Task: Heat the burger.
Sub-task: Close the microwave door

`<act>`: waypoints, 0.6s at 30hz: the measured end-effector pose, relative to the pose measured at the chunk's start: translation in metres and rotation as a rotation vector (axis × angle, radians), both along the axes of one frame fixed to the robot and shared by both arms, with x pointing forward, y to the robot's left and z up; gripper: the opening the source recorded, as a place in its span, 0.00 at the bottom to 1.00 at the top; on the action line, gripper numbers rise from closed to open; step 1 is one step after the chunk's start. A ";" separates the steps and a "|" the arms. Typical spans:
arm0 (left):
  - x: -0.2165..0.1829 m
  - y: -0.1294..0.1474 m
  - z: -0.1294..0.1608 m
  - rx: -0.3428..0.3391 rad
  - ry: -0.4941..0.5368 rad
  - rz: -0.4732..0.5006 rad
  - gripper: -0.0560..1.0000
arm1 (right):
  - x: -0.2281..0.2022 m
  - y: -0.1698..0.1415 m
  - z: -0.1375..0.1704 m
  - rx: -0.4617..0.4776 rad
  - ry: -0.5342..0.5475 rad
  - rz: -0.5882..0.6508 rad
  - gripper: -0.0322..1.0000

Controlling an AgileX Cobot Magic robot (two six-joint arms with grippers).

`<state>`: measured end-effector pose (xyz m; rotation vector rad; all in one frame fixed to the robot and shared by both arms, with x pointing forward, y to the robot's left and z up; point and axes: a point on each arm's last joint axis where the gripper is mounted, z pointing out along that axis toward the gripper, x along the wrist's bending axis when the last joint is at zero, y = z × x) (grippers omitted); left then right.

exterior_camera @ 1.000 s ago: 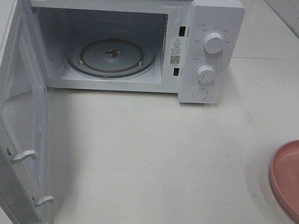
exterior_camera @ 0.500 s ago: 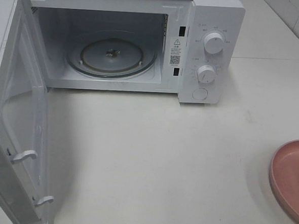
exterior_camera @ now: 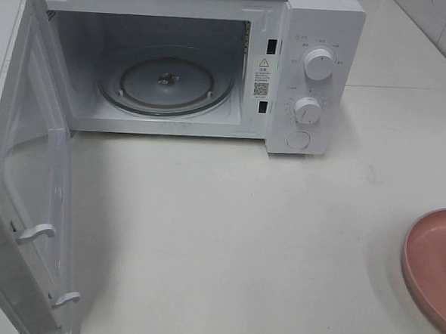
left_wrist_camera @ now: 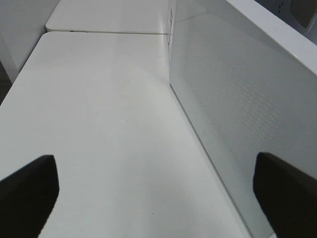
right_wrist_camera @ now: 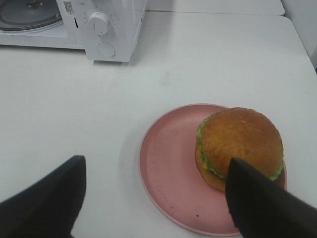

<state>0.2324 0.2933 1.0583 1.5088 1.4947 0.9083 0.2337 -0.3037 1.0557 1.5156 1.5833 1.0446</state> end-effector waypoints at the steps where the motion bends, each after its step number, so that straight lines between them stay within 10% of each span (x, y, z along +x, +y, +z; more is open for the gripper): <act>1: 0.000 0.000 0.000 0.000 0.000 0.000 0.99 | 0.000 0.000 0.000 0.000 0.000 0.000 0.76; 18: 0.000 0.000 0.008 0.000 -0.012 0.000 0.96 | 0.000 0.000 0.000 0.000 0.000 0.000 0.76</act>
